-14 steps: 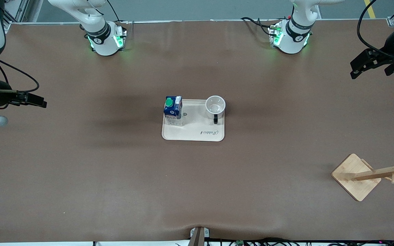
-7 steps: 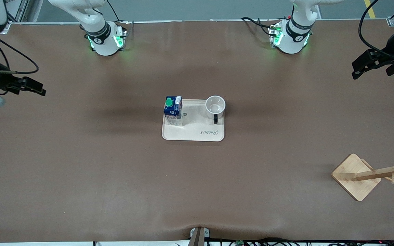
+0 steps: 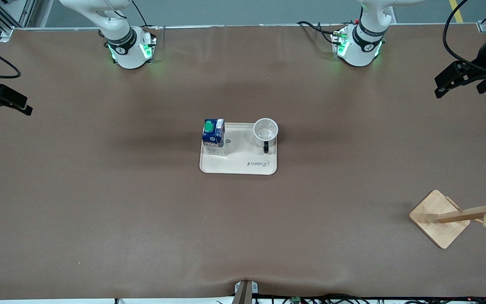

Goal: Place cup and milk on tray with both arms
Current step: 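Release the carton on the tray and raise the right gripper away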

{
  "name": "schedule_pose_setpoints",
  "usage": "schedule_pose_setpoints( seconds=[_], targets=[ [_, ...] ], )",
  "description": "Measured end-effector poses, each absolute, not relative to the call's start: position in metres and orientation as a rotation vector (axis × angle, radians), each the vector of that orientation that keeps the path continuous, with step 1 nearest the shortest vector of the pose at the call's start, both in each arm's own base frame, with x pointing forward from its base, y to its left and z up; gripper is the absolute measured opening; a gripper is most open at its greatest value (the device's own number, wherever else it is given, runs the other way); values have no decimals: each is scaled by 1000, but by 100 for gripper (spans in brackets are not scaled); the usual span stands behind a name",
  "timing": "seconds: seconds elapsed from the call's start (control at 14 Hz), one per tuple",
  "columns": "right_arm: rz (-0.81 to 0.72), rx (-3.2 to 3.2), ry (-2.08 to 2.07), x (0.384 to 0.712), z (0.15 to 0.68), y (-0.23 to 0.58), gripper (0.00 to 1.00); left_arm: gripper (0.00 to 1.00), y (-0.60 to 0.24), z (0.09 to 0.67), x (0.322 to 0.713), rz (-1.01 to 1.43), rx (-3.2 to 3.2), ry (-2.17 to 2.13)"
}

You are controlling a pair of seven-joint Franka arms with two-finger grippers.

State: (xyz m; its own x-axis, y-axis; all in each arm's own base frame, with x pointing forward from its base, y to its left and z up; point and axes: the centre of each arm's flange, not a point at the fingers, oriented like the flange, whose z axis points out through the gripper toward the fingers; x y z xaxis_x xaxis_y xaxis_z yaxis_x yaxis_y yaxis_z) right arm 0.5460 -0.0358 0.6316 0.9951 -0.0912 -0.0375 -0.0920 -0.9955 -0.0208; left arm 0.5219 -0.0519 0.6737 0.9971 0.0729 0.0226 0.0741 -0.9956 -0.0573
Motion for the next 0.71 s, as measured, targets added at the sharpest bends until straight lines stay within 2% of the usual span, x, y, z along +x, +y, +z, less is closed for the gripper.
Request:
schedule_pose_setpoints(
  seconds=[0.71],
  targets=[
    [22,-3120,145,548,645,-37,100,100,-62,676,521,-40,-3082,-84]
  ],
)
